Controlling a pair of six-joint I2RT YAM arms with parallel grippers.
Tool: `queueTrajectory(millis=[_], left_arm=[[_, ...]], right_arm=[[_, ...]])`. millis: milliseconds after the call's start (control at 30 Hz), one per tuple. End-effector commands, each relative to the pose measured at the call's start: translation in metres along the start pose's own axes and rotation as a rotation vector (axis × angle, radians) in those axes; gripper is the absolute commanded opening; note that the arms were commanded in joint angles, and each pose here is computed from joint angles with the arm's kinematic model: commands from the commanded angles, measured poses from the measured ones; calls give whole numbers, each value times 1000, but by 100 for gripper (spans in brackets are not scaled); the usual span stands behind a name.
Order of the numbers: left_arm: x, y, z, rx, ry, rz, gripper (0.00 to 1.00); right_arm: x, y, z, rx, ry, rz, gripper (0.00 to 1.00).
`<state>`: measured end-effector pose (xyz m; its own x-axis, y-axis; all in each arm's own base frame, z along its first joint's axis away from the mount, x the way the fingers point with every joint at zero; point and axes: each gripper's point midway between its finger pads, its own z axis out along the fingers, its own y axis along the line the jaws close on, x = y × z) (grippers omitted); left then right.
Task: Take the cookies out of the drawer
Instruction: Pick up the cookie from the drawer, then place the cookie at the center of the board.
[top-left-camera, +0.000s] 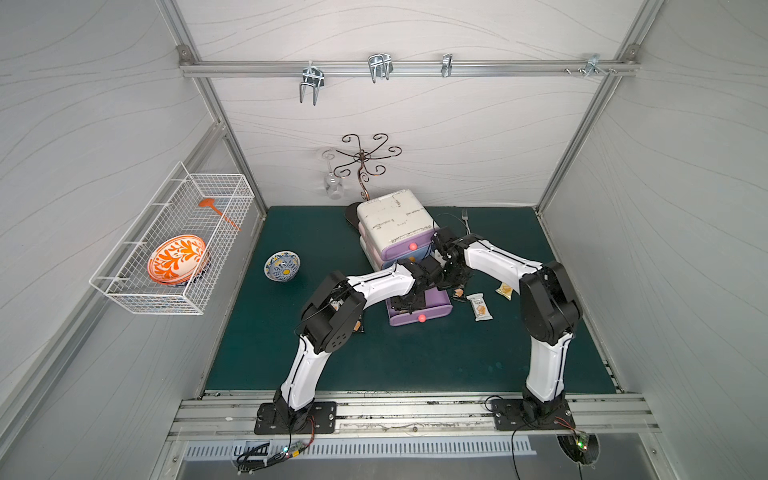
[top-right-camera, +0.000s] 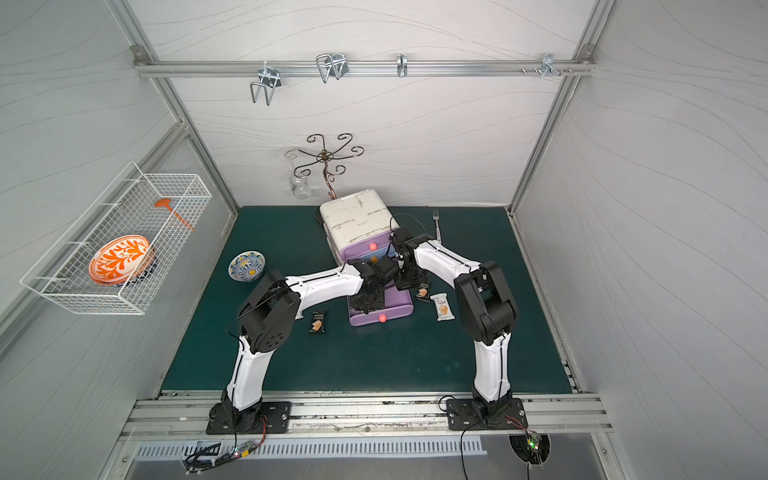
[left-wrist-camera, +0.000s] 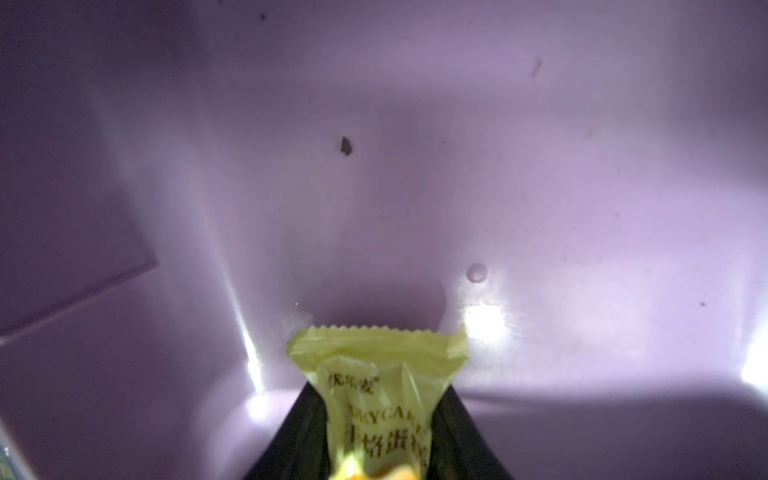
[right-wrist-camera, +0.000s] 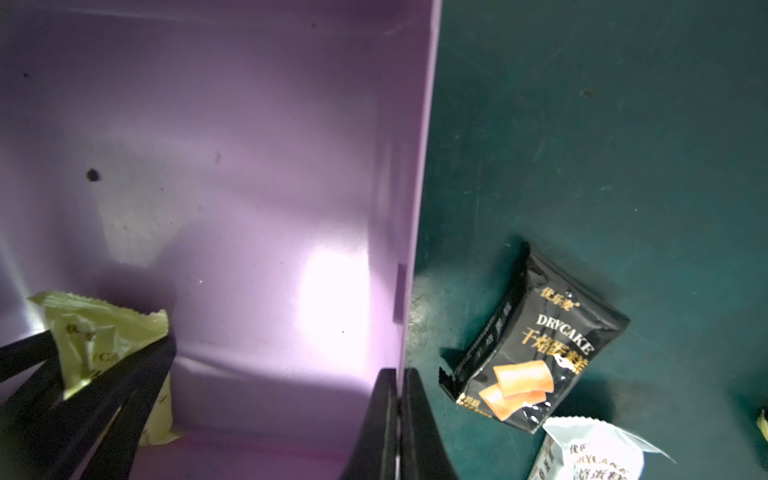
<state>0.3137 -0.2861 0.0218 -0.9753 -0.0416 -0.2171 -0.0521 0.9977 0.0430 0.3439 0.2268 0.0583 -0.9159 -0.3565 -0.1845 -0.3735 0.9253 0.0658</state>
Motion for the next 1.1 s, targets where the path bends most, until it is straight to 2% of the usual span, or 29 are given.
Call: queueTrajectory(millis=[0, 233, 533, 833, 1067], left_arm=[[-11, 0, -13, 12, -24, 31, 36], [-38, -3, -65, 84, -122, 10, 36], [-47, 17, -112, 128, -172, -34, 36], [-24, 34, -141, 197, -152, -34, 37], [9, 62, -138, 193, -115, -61, 36]], right_arm=[[-36, 11, -3, -46, -131, -8, 5], [-36, 11, -2, -42, -130, -13, 5], [-38, 9, -2, -33, -132, -15, 5], [-42, 9, -4, -30, -146, -24, 5], [-45, 11, -3, -36, -155, -47, 5]])
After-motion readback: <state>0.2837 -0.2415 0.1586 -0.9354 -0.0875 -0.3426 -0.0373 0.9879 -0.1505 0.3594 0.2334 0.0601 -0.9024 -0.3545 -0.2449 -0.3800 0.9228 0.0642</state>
